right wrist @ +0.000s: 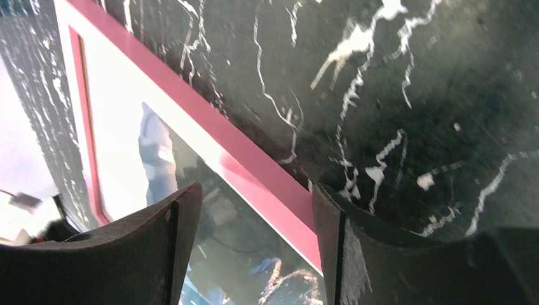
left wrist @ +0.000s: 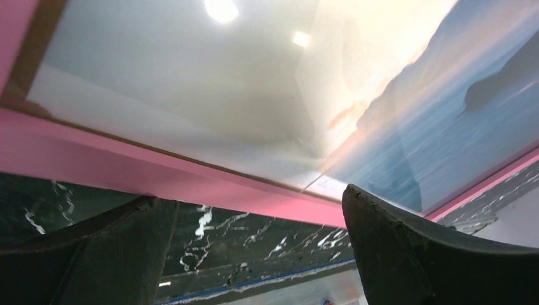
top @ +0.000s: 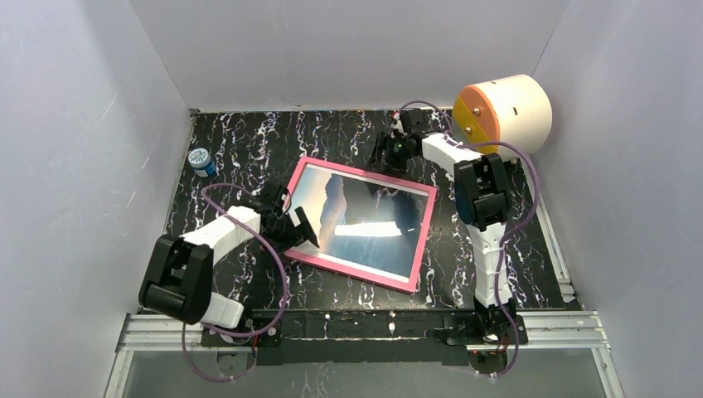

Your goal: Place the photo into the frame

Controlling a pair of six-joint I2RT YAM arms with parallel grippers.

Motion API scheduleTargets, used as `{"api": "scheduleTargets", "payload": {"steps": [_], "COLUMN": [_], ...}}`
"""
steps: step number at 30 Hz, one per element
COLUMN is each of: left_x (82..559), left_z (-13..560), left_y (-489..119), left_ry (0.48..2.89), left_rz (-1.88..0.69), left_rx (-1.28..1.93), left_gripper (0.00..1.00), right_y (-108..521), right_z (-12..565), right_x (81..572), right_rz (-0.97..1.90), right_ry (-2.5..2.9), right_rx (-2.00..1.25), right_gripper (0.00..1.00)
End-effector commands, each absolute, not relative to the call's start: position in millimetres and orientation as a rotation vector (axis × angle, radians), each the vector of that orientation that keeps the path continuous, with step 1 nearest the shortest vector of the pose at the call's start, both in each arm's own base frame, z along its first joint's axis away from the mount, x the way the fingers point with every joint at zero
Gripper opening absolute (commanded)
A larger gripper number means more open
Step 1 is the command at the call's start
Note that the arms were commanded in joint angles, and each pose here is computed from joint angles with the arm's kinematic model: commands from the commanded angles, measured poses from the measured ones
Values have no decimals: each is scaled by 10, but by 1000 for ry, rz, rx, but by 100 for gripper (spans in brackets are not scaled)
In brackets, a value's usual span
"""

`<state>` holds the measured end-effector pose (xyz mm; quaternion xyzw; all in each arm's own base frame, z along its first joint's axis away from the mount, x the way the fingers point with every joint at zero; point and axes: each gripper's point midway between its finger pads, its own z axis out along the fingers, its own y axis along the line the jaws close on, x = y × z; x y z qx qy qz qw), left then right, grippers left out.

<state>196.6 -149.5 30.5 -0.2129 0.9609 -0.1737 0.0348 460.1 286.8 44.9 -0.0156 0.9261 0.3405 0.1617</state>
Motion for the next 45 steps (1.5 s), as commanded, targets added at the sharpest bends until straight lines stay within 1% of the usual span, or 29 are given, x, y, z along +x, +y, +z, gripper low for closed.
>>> {"api": "scheduleTargets", "payload": {"steps": [1,4,7,9,11,15,20,27,31,38,41,44,45], "left_x": [2617,2885,3170,3340,3515,3833,4112,4251,4245,4339,4398,4391,4382], "left_z": [506,577,645,649,668,731,667,554,479,474,528,620,662], "left_y": [-1460,-1414,-1436,-1447,-1464,-1485,-1428,-1159,-1107,-1168,-1057,-828,-747], "left_ry": [2774,2734,2686,2677,2666,2622,2608,2602,2625,2631,2635,2642,2639], "left_rz": [-588,-645,-700,-707,-724,-750,-726,-654,-656,-718,-632,-464,-408], "left_rx": [-625,-667,-665,-649,-632,-593,-530,-563,-555,-505,-522,-541,-543], "left_gripper": [97,96,92,87,78,71,70,72,74,76,79,86,88], "right_y": [2807,2772,2739,2733,2733,2765,2857,3001,3051,3011,2921,2799,2752], "right_z": [431,483,471,462,461,493,499,433,437,569,607,772,852], "right_x": [4166,4029,3888,3829,3780,3667,3501,3256,3105,3160,3241,3392,3449], "right_rz": [987,998,1006,1008,999,995,1016,989,942,890,803,744,726], "right_ry": [2760,2764,2777,2787,2794,2796,2809,2890,2948,2919,2894,2824,2795], "right_rx": [-72,-61,-32,-12,6,27,82,192,312,367,376,369,367], "right_gripper": [73,71,65,59,54,47,35,27,26,28,34,45,50]}}
